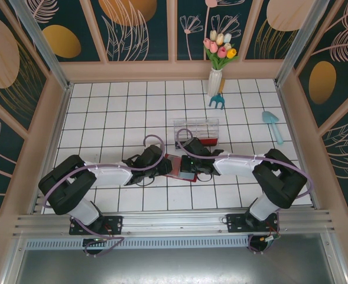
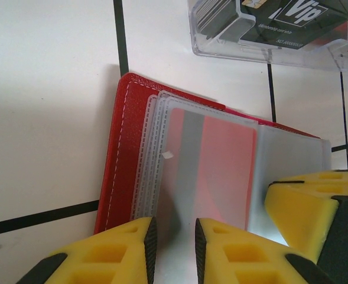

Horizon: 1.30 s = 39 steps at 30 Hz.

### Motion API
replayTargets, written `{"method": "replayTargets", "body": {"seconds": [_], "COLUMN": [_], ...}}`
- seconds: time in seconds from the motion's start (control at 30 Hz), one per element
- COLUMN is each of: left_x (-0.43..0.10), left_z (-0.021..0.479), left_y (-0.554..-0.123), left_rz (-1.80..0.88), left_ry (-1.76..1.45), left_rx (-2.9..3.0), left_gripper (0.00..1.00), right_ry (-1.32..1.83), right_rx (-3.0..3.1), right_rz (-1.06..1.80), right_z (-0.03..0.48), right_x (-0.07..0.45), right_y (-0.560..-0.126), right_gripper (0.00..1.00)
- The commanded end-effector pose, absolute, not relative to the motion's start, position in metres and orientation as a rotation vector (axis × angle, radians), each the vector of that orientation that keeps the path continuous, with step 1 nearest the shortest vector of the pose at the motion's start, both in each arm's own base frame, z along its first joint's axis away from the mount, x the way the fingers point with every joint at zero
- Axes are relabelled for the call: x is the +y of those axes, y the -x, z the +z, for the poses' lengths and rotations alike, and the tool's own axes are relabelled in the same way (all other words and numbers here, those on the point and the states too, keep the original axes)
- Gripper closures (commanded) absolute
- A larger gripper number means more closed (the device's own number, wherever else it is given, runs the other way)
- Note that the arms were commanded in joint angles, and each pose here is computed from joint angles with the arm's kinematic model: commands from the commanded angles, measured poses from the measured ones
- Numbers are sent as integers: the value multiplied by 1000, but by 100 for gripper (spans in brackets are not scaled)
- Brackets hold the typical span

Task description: Take the credit cards out of the card holder

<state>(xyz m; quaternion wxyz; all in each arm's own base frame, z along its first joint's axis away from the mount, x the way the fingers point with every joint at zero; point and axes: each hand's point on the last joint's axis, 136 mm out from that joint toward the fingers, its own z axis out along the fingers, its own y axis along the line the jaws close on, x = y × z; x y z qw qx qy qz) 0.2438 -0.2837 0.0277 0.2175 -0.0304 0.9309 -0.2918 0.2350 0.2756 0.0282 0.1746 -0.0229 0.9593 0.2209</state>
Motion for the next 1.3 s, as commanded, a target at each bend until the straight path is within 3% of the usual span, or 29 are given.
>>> {"method": "replayTargets", "body": {"seconds": [0.0,0.33,0.5,1.27], "left_x": [-280,-279,-285,-289], "left_z": [28,45,46,32], "left_y": [-247,-247,-246,-243], "left_rz": [-770,-812,-848,-837], "left_ry": [96,92,78,45], "left_rx": [2574,2518,2519,2569], "left_gripper": [73,73,73,73], "right_ry": [56,74,36,-3], "right_rx": [2725,2695,2659,2727], "right_rz": [627,598,578,521], "right_z": [22,38,56,16], "right_x": [274,275,265,242], "right_y": [-235,-238,-237,-225], "right_gripper": [94,94,87,92]}}
